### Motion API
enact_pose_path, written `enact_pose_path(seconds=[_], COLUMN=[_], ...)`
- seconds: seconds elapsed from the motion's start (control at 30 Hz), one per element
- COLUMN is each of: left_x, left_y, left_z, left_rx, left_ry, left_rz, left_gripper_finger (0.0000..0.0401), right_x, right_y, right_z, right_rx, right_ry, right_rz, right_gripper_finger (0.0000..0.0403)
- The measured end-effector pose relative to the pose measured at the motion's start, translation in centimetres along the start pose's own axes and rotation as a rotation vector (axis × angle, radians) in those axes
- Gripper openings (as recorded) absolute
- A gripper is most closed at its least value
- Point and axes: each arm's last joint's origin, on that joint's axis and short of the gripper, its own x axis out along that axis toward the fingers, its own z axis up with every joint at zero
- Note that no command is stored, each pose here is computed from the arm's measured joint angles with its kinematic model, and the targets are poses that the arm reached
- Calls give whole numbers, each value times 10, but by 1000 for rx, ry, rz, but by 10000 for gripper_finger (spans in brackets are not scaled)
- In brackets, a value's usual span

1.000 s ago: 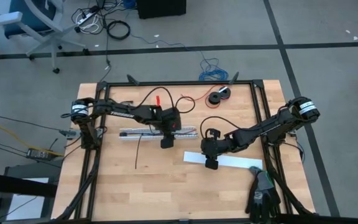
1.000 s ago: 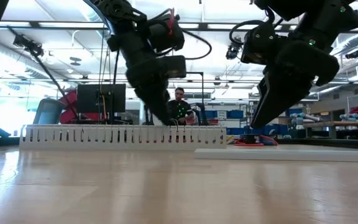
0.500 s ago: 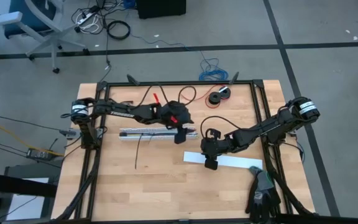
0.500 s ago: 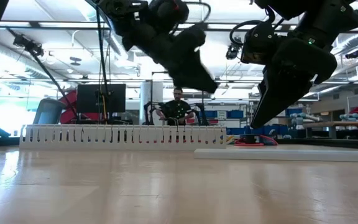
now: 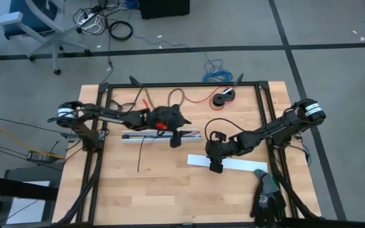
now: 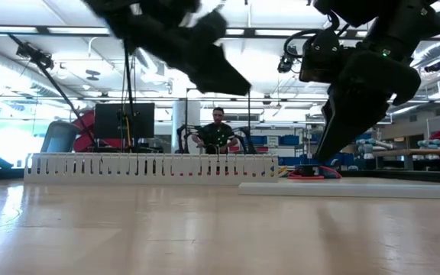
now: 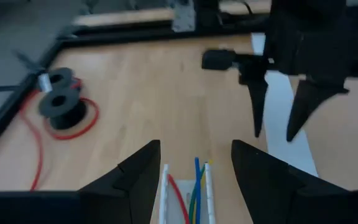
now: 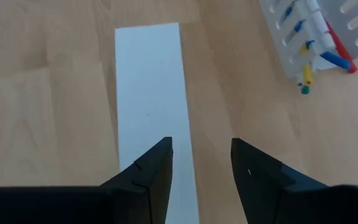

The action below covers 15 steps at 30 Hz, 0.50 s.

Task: Ziptie cables
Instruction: Close the white cable duct

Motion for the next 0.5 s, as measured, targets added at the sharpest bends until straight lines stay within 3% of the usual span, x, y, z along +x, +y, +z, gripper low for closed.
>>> enact_pose_path(seconds=[0.23, 0.37, 0.5], left_x=[-43, -47, -46], left_y=[-26, -40, -46], left_z=[-41, -61, -64], left_rx=[-73, -67, -107], left_ry=[-93, -77, -75], left_rz=[-12, -56, -70], left_gripper_finger=[209, 209, 209], right_x=[0, 0, -1], right_y=[1, 3, 7], right_z=[1, 7, 16], right_rx=[0, 17, 43], right_ry=[-15, -71, -167], right_rz=[7, 33, 79], right_gripper_finger=[151, 151, 151])
